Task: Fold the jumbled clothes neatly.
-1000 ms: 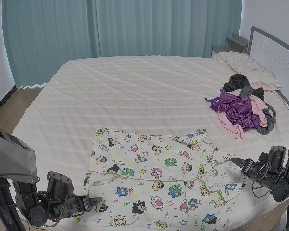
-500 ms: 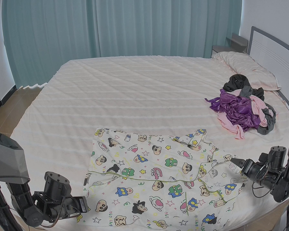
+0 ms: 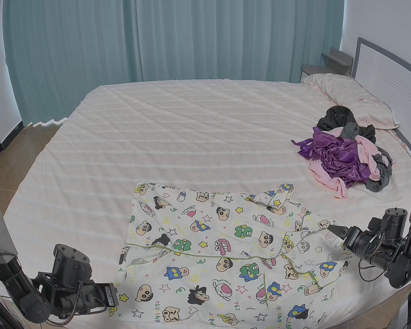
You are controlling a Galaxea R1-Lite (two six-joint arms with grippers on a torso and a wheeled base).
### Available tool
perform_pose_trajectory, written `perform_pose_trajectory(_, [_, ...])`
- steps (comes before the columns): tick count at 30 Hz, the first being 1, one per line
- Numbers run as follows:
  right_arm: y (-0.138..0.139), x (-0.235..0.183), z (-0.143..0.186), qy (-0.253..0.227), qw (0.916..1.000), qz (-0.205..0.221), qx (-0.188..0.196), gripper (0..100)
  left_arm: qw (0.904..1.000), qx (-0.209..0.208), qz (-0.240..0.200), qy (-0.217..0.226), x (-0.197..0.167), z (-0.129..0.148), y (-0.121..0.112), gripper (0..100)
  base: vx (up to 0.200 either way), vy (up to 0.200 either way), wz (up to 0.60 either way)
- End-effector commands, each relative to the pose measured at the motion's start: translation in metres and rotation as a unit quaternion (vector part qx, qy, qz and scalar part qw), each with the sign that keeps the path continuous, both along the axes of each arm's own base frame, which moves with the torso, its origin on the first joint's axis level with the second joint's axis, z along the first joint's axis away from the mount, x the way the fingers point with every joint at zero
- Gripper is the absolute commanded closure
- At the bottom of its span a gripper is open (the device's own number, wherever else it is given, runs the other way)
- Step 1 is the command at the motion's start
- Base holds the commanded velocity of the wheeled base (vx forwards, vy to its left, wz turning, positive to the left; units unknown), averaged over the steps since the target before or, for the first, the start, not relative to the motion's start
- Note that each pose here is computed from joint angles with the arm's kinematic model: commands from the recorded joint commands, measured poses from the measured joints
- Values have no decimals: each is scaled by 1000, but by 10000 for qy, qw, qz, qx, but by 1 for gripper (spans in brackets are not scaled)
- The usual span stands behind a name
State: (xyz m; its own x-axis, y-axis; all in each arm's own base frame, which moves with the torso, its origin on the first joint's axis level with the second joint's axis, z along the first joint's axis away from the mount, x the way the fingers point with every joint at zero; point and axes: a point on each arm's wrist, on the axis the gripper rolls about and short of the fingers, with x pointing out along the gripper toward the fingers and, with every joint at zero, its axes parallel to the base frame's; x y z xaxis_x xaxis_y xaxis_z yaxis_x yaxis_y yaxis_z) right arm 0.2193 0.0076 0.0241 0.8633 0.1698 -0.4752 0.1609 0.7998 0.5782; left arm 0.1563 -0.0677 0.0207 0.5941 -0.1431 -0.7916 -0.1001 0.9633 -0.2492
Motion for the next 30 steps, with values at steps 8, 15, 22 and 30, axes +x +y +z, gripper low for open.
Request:
perform_pose_trajectory(8, [12, -4, -1, 68, 9997, 229, -25, 0, 9993, -314, -121, -145, -6, 13, 13, 0, 0, 0, 0])
perform_pose_trajectory(15, [12, -4, -1, 60, 9997, 224, -36, 0, 9994, -280, -138, -140, -6, 13, 13, 0, -57, 0, 0])
perform_pose_trajectory(22, [12, -4, -1, 51, 9998, 192, -58, 0, 9996, -236, -86, -131, -6, 13, 15, 0, -114, 0, 0])
perform_pose_trajectory(30, [15, -5, -1, 50, 9997, 233, -70, 0, 9993, -357, -84, -34, 0, 11, 14, 0, 0, 0, 0])
